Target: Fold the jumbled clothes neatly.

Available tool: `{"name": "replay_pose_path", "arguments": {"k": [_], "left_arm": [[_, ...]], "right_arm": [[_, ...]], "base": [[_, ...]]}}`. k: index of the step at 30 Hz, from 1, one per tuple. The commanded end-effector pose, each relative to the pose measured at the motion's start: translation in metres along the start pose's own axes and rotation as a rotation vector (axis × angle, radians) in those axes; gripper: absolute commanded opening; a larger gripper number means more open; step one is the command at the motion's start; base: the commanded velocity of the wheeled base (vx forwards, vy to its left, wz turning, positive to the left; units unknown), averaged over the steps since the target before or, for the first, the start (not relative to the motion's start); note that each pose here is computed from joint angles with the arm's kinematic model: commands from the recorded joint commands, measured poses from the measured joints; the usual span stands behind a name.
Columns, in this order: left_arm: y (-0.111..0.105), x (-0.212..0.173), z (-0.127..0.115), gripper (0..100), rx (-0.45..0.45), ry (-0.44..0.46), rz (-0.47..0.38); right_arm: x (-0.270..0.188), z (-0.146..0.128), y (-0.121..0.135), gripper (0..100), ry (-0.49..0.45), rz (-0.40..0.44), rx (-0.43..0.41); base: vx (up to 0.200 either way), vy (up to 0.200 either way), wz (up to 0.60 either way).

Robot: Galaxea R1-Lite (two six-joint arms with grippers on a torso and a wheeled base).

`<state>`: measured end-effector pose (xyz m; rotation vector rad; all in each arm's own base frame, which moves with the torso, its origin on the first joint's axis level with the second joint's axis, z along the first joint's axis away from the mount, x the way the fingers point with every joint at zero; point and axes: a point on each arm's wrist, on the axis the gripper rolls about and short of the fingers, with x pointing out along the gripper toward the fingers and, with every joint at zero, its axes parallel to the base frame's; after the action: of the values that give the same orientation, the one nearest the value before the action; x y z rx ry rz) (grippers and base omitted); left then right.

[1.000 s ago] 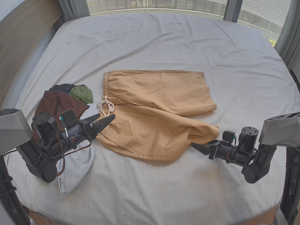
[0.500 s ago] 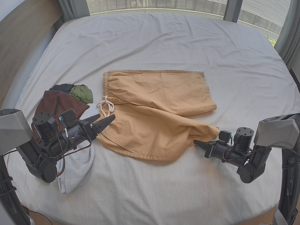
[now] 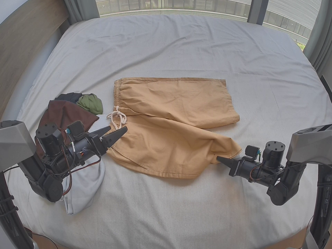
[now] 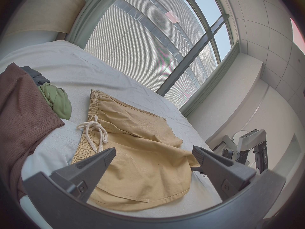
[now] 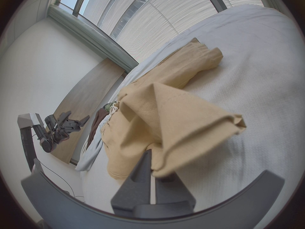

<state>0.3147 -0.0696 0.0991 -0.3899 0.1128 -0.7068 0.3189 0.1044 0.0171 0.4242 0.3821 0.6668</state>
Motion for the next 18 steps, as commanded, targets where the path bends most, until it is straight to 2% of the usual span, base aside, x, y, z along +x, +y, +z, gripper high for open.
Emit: {"name": "replay_pose_path", "arguments": {"k": [1, 7, 18], "left_arm": [[0.0, 0.0, 0.0, 100, 0.0, -0.001, 0.0], [0.001, 0.0, 0.001, 100, 0.002, -0.004, 0.001], [0.001, -0.001, 0.001, 100, 0.002, -0.005, 0.003]], "right_arm": [[-0.02, 0.013, 0.008, 0, -0.029, -0.008, 0.007], [-0.034, 0.011, -0.012, 0, -0.021, -0.077, 0.04], [-0.03, -0.005, -0.02, 0, 0.031, -0.097, 0.061]], "base": [[0.0, 0.0, 0.0], [0.0, 0.0, 0.0], [0.0, 0.0, 0.0]]}}
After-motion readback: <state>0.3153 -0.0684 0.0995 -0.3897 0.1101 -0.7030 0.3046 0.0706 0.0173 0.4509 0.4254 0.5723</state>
